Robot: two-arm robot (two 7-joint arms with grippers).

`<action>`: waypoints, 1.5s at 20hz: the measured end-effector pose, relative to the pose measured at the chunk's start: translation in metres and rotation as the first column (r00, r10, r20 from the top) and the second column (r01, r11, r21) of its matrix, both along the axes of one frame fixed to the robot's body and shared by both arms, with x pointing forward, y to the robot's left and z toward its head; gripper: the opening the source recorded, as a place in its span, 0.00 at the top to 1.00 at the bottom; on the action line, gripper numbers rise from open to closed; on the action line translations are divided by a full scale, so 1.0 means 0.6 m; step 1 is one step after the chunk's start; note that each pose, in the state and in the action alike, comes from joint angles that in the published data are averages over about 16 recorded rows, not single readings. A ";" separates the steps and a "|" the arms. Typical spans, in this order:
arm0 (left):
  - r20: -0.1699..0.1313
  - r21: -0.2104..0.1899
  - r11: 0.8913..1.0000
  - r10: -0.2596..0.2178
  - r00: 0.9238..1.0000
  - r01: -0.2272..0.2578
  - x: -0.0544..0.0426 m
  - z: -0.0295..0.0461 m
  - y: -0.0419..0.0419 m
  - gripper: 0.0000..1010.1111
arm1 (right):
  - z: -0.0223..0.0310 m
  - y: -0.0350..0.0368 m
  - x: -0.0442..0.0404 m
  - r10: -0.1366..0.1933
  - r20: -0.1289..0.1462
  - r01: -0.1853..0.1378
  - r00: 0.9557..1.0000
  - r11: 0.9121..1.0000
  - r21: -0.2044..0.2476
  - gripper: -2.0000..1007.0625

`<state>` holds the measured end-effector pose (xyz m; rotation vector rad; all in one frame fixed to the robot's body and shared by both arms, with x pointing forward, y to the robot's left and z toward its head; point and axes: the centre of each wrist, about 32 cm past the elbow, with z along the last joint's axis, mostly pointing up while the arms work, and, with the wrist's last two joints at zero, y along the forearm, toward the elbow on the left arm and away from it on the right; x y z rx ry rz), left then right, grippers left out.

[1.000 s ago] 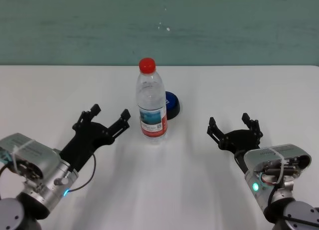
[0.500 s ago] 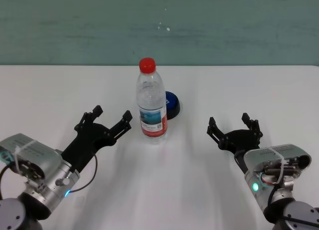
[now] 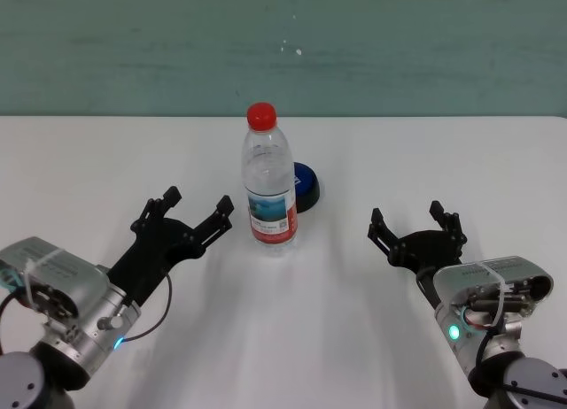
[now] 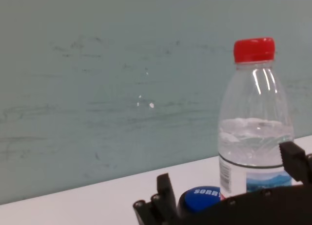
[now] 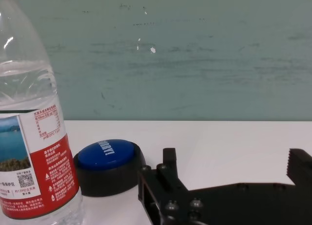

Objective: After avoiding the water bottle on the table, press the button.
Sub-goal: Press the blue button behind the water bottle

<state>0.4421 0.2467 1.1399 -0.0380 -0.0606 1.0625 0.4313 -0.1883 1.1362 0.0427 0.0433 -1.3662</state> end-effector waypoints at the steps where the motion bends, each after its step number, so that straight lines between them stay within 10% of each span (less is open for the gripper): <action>1: 0.000 0.000 1.000 0.000 1.000 0.000 0.000 0.000 0.000 0.00 | 0.0010 -0.001 0.000 0.001 0.000 -0.001 1.000 1.000 0.001 0.00; 15: 0.001 0.001 1.000 0.001 1.000 -0.001 0.000 0.000 0.000 0.00 | 0.0266 -0.008 0.022 0.022 -0.001 -0.022 1.000 1.000 0.003 0.00; 30: 0.001 0.001 1.000 0.001 1.000 -0.001 0.000 0.000 0.000 0.00 | 0.0437 -0.019 0.079 0.056 0.022 -0.055 0.998 0.998 -0.023 0.00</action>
